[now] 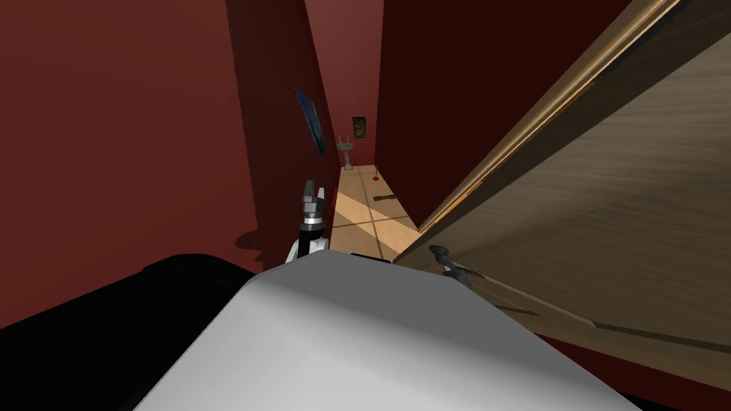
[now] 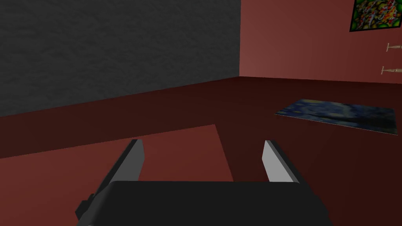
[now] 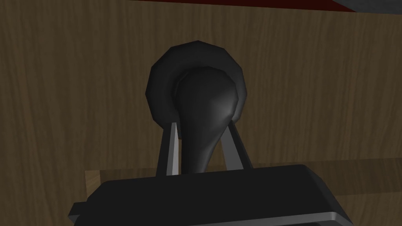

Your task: Pull the door open

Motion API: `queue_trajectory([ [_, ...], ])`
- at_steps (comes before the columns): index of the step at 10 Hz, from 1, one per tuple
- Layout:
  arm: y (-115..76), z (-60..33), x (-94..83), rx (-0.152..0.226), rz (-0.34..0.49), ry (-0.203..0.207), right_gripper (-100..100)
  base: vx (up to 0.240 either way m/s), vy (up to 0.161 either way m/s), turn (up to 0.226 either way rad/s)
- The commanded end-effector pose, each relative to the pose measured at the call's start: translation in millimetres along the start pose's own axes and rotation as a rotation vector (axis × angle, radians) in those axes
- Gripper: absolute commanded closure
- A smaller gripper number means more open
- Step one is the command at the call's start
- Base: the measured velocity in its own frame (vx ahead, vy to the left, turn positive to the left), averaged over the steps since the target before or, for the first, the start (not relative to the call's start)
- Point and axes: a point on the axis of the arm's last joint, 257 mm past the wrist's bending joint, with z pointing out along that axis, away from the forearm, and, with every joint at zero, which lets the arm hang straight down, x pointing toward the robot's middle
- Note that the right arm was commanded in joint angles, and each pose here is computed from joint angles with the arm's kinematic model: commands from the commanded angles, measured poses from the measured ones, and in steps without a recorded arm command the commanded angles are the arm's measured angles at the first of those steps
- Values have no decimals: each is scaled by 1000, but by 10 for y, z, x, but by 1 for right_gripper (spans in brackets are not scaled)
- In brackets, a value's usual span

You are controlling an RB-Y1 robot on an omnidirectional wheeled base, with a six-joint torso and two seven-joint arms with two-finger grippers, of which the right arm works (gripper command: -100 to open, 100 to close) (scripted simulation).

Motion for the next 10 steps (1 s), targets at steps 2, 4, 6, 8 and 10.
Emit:
queue_trajectory([
  [2,20,44,104,-12,-2,24,100,-56,-24,185],
  [4,18,50,126,-13,-1,28,100,-45,-15,181],
  [6,17,54,141,-14,-1,30,100,-47,-18,137],
  [8,15,57,162,-16,0,33,100,-38,-5,148],
  [10,13,61,183,-17,1,36,100,-41,-3,131],
])
